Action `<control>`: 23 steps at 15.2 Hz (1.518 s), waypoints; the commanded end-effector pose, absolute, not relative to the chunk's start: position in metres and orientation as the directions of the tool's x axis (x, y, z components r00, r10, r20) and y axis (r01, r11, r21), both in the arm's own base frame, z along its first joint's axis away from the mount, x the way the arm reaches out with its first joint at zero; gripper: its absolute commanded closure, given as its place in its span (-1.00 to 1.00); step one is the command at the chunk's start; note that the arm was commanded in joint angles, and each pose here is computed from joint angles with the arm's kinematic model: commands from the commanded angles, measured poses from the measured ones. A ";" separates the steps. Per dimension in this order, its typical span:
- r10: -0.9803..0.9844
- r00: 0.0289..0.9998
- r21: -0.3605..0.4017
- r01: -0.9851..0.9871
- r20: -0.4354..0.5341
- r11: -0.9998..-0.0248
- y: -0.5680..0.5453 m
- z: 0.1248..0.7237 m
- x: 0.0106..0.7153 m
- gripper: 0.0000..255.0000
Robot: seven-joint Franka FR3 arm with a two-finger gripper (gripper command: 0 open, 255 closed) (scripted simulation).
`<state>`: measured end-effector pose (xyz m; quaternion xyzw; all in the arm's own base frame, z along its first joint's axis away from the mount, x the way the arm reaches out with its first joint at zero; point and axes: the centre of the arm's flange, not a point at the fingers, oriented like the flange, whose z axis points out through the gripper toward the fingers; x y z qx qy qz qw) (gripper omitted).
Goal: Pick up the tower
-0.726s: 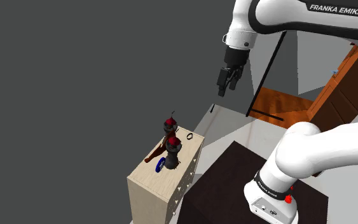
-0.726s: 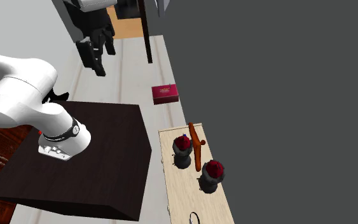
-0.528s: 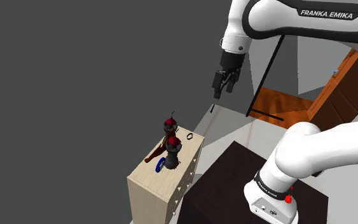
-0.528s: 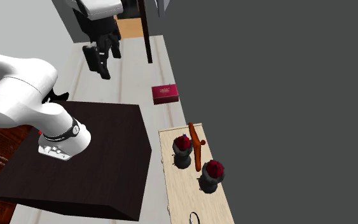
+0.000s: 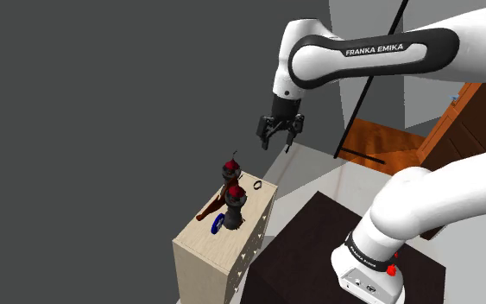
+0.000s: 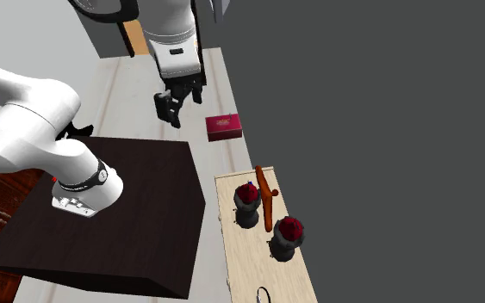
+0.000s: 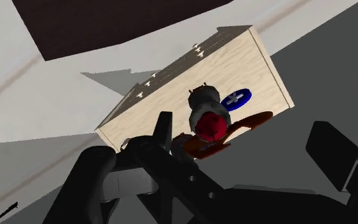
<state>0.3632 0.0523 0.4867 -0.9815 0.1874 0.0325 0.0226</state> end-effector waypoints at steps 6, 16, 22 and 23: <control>-0.640 0.764 -0.029 -0.644 -0.082 -0.764 0.051 0.412 0.418 -1.00; -0.908 0.407 -0.018 -0.913 -0.096 -0.407 0.023 0.305 0.487 -1.00; -0.978 0.181 -0.010 -0.983 -0.101 -0.181 -0.003 0.248 0.515 -1.00; -0.978 0.181 -0.010 -0.983 -0.101 -0.181 -0.003 0.243 0.515 -1.00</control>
